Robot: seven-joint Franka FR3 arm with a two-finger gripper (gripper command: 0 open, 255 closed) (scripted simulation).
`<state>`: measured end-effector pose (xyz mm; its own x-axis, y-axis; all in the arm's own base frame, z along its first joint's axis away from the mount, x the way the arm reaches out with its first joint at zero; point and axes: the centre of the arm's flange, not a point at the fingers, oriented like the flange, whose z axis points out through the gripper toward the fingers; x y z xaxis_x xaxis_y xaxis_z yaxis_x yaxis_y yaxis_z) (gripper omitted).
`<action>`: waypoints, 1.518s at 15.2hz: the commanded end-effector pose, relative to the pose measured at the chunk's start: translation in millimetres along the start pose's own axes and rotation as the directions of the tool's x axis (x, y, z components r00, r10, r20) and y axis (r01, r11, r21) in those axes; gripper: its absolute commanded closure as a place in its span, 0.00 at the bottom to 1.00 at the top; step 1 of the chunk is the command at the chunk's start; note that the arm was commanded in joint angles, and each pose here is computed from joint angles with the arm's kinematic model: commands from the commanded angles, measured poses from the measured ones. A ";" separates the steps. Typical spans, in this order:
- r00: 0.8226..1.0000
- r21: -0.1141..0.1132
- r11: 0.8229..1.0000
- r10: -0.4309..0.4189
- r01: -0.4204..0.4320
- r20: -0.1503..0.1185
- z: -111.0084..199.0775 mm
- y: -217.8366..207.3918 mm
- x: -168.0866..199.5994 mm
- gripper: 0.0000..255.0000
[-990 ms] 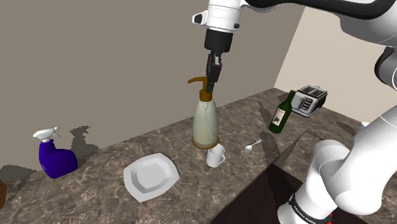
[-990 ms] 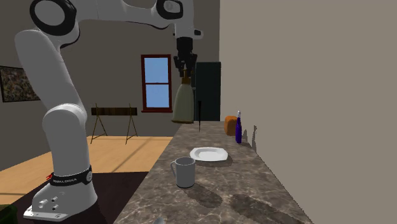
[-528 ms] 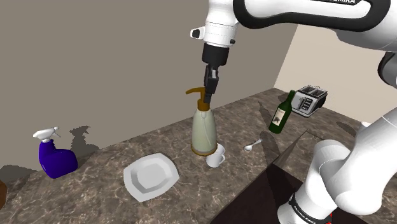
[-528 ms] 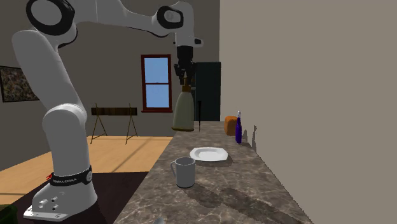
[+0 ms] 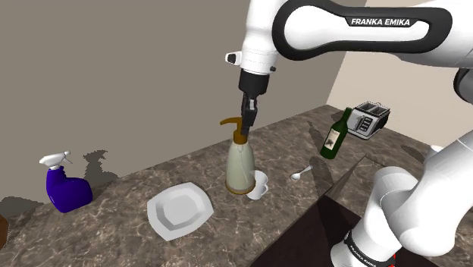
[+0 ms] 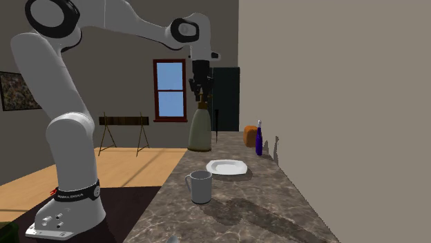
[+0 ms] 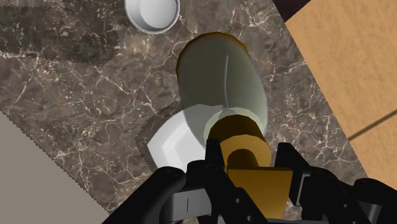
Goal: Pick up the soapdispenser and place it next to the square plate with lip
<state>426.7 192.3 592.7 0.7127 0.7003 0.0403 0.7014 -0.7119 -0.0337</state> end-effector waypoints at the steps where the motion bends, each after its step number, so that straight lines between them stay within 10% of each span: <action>1: 1.000 0.000 1.000 0.000 0.000 -0.001 10.1 0.4 -0.8 1.00; 23: 1.000 0.000 1.000 0.000 0.000 -0.001 126.1 4.3 -5.5 1.00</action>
<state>427.2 193.9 472.0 0.7127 0.7003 0.0401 0.7015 -0.7119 -0.0337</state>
